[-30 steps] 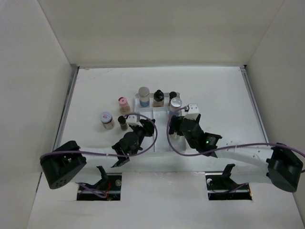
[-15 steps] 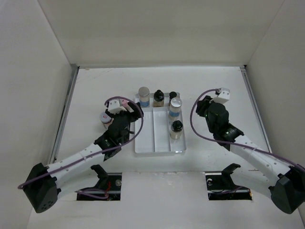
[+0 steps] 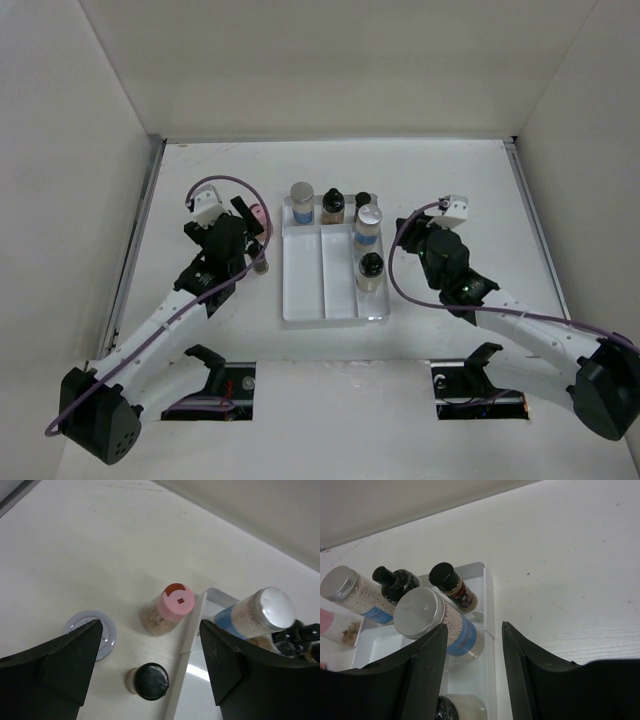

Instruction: Organize the condiment bottles

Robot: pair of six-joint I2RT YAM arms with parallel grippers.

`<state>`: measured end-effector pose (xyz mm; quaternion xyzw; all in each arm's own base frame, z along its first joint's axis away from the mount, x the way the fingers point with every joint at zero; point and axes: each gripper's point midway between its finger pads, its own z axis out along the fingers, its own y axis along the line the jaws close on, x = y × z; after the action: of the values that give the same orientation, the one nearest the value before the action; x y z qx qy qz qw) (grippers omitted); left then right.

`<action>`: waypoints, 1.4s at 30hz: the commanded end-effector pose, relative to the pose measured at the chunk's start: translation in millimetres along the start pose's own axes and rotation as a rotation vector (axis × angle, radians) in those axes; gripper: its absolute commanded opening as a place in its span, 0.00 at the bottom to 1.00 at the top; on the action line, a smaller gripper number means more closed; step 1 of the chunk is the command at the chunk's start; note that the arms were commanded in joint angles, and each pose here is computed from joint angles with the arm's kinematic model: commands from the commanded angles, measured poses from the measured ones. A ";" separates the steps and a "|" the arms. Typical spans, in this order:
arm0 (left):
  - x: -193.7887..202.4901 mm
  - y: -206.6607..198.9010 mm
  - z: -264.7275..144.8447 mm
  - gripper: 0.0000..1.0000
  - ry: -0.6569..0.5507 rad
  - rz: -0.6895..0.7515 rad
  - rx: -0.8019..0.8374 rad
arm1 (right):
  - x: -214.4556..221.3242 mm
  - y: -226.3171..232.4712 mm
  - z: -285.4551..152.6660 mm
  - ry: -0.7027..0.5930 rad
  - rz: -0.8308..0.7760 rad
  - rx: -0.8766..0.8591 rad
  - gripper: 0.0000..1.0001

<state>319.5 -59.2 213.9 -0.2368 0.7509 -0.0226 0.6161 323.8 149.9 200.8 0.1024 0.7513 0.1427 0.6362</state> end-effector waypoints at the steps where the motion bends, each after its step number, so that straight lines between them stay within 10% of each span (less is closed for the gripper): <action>1: 18.9 26.9 4.6 0.79 0.080 0.011 -0.086 | -27.5 9.6 -1.8 -0.100 0.045 -0.012 0.55; 14: 72.3 74.5 26.6 0.82 0.211 0.050 -0.231 | -27.7 6.8 -0.5 -0.128 0.049 0.004 0.63; 21: 83.3 83.2 42.2 0.70 0.197 0.041 -0.261 | -35.6 9.1 -7.2 -0.157 0.059 -0.024 0.64; 27: 84.9 87.5 43.1 0.42 0.165 0.030 -0.268 | -28.9 11.6 -3.3 -0.136 0.045 -0.021 0.64; 42: -73.5 53.0 -30.1 0.27 -0.194 -0.075 -0.130 | -23.7 12.3 -0.9 -0.125 0.039 -0.021 0.64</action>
<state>277.6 6.0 172.0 -0.2844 0.7601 0.0599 0.5812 324.8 149.2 209.7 0.1111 0.7270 0.1389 0.6632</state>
